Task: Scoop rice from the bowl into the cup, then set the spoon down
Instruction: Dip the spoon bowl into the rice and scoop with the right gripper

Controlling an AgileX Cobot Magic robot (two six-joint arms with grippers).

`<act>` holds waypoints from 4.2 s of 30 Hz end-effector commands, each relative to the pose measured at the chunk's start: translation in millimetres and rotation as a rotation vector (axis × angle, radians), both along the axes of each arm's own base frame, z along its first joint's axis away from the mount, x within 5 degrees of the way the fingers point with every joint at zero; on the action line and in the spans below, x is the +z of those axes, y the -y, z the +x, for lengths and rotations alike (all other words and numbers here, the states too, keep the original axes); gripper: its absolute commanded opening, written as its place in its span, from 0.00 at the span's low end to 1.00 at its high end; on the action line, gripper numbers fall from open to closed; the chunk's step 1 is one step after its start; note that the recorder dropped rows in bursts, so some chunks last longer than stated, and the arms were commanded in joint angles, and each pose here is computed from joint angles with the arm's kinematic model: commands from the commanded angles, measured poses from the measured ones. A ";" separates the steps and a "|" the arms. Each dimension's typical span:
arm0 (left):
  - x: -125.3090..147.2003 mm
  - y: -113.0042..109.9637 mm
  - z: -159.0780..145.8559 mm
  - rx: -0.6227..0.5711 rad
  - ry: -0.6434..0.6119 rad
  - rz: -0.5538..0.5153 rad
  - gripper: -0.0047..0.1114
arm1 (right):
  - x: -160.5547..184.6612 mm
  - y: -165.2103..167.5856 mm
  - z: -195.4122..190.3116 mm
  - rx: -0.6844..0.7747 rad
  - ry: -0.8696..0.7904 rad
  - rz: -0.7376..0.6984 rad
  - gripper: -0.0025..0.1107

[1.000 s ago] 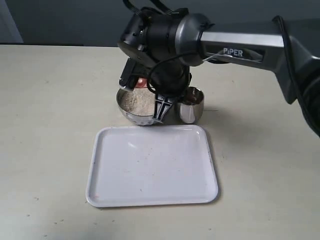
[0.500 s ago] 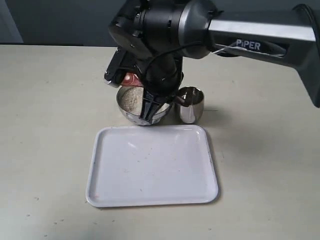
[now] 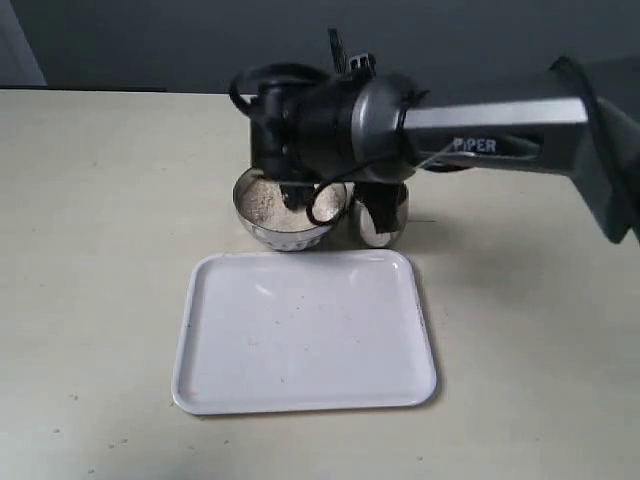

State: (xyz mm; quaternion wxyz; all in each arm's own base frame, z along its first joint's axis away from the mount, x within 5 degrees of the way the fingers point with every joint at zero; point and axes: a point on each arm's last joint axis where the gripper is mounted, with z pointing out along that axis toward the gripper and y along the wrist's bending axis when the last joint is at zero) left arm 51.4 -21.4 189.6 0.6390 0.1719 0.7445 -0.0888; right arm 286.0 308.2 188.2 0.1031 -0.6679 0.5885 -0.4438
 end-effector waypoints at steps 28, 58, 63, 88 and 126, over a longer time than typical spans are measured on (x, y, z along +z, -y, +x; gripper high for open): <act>2.3 0.0 -0.2 -0.002 0.019 -0.008 0.04 | -39.3 -26.3 13.8 0.131 0.036 -0.027 0.02; 2.3 0.0 -0.2 -0.002 0.019 -0.008 0.04 | -53.8 -33.9 18.7 0.206 -0.018 0.011 0.02; 2.3 0.0 -0.2 -0.002 0.019 -0.008 0.04 | -53.8 -33.1 19.6 0.203 -0.017 0.011 0.02; 2.3 0.0 -0.2 -0.002 0.019 -0.008 0.04 | -41.0 -23.7 24.6 0.183 -0.069 0.035 0.02; 2.3 0.0 -0.2 -0.002 0.018 -0.010 0.04 | -24.7 -12.1 31.3 0.119 -0.098 0.098 0.02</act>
